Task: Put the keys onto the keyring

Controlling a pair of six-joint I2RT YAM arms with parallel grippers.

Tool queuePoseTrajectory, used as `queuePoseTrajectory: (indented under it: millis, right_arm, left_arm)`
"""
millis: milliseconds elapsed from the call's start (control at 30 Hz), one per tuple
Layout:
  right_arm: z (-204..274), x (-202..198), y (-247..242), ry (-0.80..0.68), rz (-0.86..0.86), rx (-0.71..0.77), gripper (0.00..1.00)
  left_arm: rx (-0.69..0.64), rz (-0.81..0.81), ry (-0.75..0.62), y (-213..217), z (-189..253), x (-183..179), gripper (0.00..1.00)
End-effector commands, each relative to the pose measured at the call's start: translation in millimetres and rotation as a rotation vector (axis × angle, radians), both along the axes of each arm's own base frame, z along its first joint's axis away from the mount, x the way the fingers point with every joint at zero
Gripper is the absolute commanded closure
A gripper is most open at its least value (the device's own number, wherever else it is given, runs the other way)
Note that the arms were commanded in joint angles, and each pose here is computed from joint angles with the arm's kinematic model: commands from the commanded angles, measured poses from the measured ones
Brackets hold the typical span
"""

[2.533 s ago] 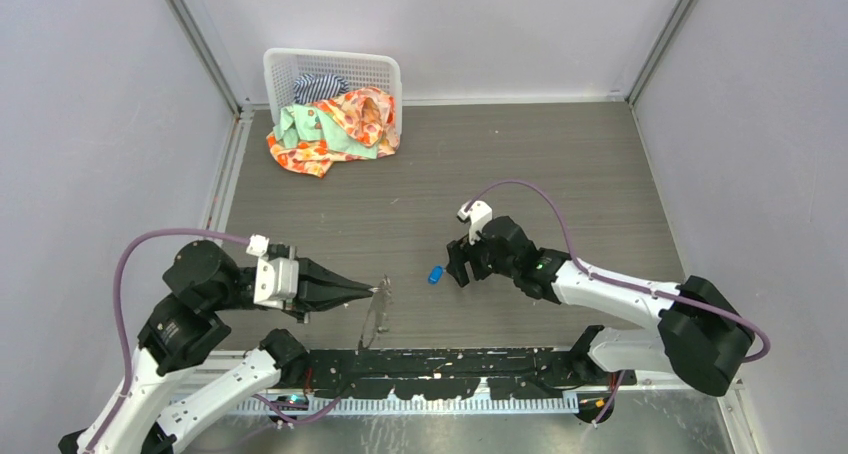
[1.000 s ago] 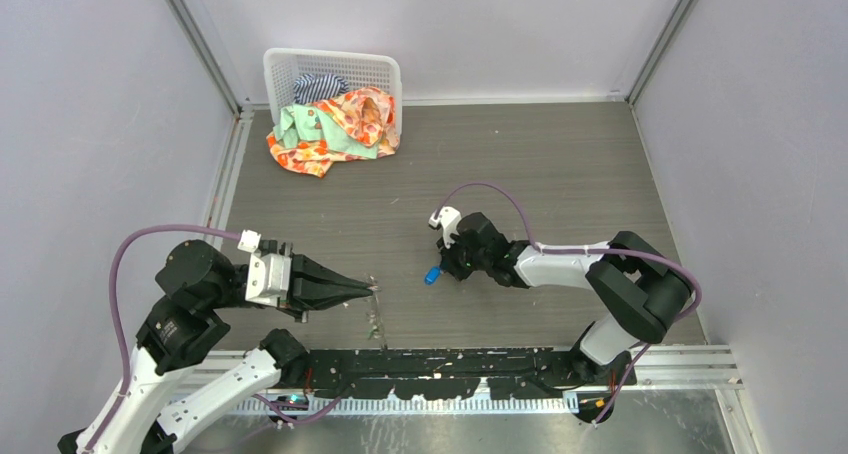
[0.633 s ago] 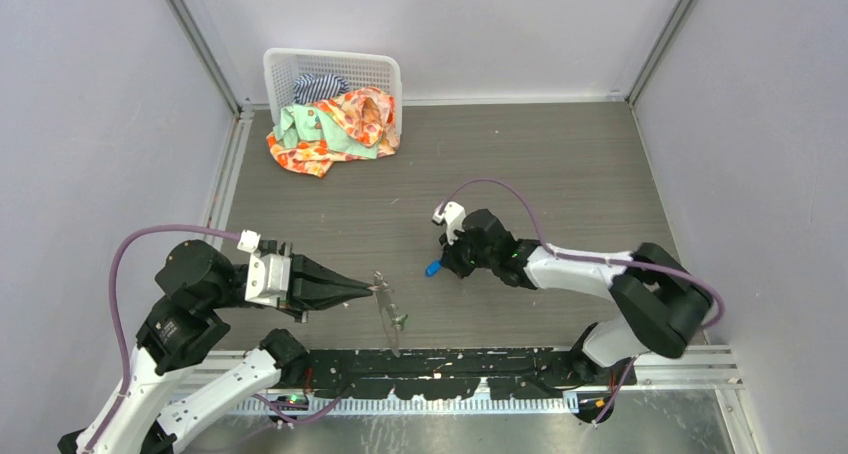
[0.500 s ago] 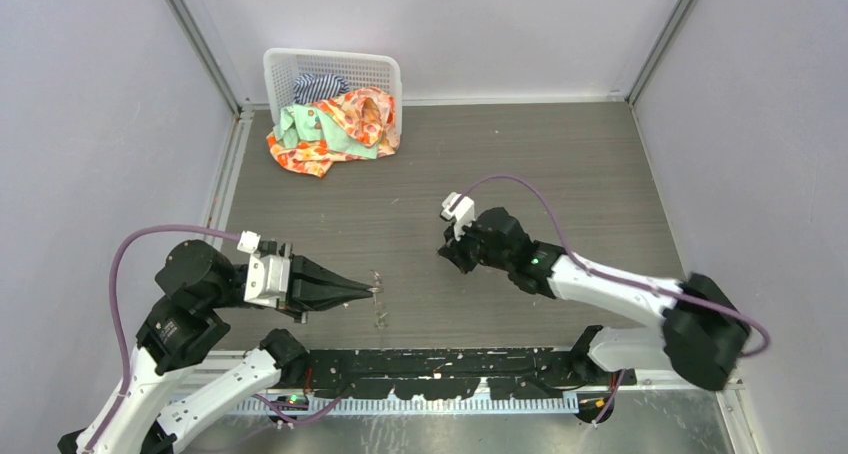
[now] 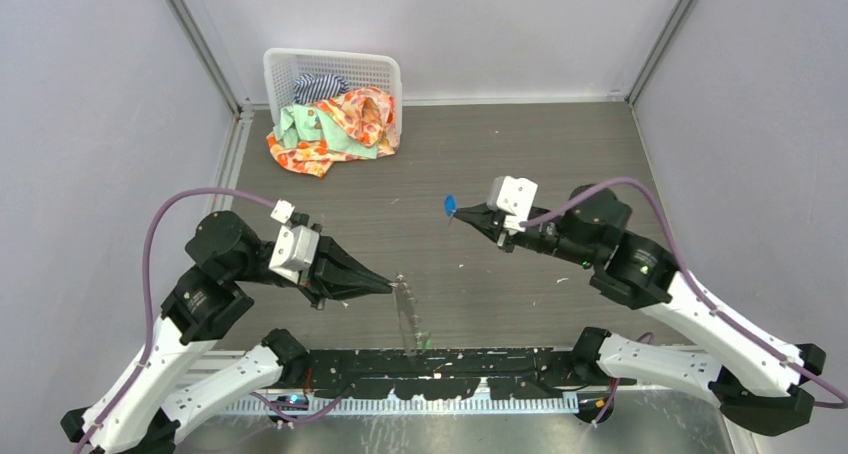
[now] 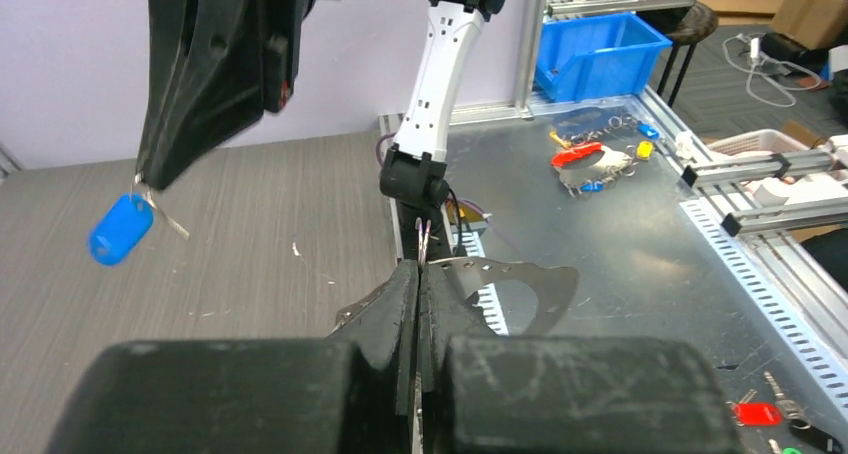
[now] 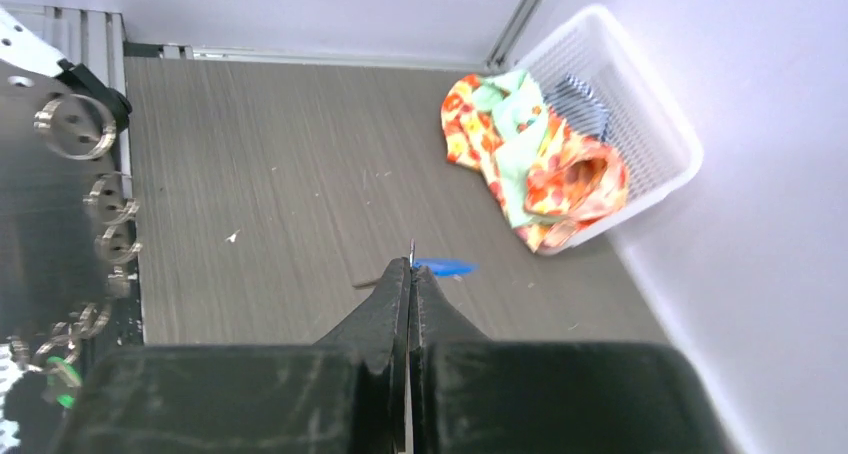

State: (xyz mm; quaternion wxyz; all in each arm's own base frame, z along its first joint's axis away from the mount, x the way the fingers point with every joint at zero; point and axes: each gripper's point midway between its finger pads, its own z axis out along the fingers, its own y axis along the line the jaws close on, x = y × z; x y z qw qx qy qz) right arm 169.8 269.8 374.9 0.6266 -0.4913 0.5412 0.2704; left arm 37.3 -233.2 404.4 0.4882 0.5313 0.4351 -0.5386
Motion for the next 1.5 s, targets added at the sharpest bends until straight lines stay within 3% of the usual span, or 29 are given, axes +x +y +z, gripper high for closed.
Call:
queuePoseTrajectory:
  millis: [0, 267, 500, 1000, 1467]
  right_arm:
    - [18, -22, -14, -0.138, 0.110, -0.104, 0.99]
    - [53, -64, -14, -0.235, 0.343, -0.125, 0.99]
    - [54, -70, 1, -0.265, 0.443, -0.134, 0.99]
    - [86, -60, 13, -0.474, 0.376, -0.013, 0.99]
    - [88, -76, 2, -0.455, 0.417, -0.005, 0.99]
  left_arm:
    - [-0.082, -0.053, -0.030, 1, 32, -9, 1.00]
    - [-0.086, -0.116, -0.007, -10, 32, -7, 1.00]
    - [-0.095, -0.150, -0.078, -15, 29, -6, 1.00]
    - [-0.168, -0.059, -0.074, -35, 63, 26, 1.00]
    - [-0.179, 0.008, -0.020, -43, 65, 43, 1.00]
